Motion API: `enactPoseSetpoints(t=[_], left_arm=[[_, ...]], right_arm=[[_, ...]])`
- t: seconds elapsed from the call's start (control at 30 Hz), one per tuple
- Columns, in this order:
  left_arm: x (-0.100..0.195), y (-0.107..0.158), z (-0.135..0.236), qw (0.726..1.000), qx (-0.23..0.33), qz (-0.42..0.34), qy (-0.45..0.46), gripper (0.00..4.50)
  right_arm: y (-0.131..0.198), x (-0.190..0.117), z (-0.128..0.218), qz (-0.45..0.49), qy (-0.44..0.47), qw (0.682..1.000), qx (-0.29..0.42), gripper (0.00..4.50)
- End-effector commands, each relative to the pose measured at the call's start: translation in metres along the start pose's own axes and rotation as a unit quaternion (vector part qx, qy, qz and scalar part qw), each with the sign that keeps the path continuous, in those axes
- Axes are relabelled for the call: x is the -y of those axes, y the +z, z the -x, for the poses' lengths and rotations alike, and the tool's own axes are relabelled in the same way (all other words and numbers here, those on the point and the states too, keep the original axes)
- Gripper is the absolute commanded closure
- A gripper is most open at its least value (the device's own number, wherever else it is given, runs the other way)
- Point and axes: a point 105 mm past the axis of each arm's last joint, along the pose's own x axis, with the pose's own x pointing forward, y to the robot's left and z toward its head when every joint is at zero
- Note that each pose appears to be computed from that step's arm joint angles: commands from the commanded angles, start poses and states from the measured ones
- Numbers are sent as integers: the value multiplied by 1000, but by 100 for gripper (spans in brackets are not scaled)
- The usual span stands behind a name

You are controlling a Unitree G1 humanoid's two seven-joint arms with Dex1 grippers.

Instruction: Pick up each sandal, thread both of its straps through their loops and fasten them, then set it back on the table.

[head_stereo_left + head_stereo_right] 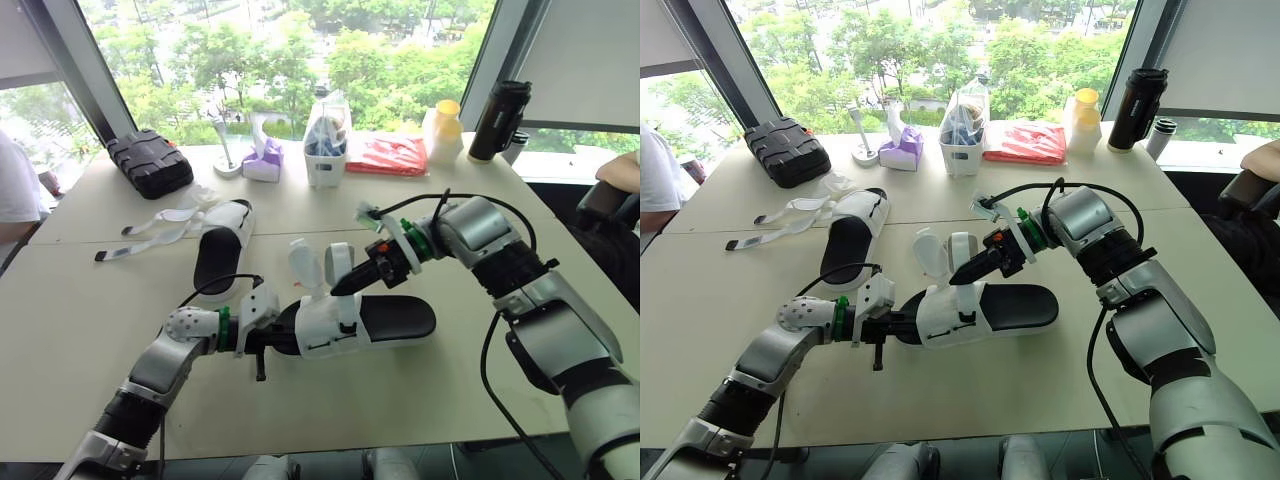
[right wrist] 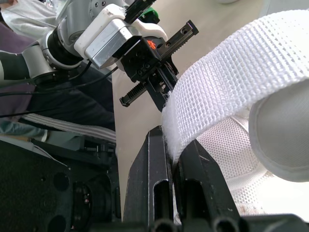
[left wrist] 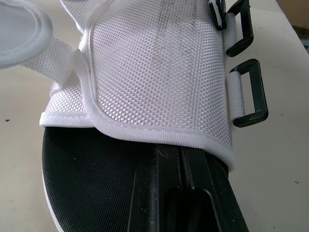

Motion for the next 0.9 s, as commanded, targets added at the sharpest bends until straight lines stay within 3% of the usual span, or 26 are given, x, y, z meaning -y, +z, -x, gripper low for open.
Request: enactPoseSetpoints(t=[0.03,0.23,0.47,0.9], left_arm=[[3,-22,-4,999,-36,30,6,450],[4,-22,-4,999,-36,32,5,450],[4,-22,-4,999,-36,32,7,450],[3,-21,-4,999,-37,30,7,450]], right_arm=[[5,6,-8,22,-21,1000,-8,446],[7,18,-16,33,-42,999,-4,446],[-8,26,-19,66,-57,995,-46,446],[-7,14,-12,108,-36,992,-53,446]])
